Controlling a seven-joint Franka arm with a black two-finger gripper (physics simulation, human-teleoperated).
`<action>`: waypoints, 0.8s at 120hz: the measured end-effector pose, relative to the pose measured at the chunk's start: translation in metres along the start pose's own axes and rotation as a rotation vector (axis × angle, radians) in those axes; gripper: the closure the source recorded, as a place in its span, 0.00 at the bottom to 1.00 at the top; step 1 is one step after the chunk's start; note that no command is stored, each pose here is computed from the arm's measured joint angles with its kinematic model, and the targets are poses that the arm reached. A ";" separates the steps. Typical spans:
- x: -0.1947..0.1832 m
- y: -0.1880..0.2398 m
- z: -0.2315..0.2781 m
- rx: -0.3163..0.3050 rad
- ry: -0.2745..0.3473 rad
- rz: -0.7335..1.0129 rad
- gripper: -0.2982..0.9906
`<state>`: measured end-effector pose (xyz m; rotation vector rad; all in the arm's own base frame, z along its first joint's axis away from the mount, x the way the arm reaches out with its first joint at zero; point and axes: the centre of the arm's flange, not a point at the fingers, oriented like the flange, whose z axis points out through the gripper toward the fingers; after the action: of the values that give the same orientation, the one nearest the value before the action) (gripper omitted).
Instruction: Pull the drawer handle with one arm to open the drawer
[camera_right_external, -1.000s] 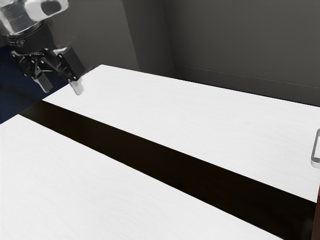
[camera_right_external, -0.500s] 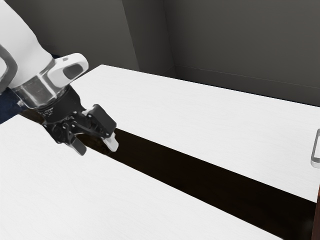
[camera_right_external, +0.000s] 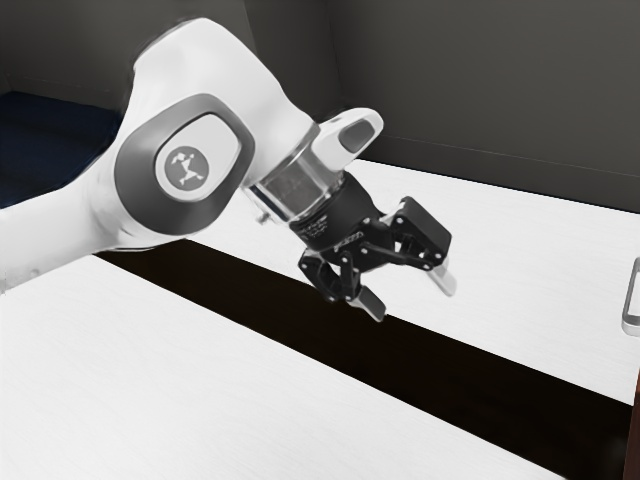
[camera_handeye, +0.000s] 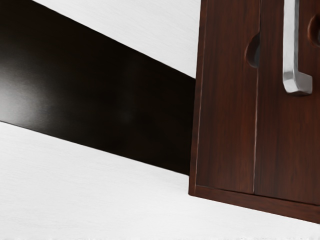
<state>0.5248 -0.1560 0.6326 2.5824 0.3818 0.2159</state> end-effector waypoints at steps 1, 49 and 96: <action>0.000 0.002 0.002 -0.003 -0.003 0.001 0.23; -0.006 0.060 0.063 -0.087 -0.032 0.040 0.23; 0.070 0.044 0.078 -0.006 0.038 0.086 0.23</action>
<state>0.6190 -0.2071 0.5942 2.5945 0.2837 0.2966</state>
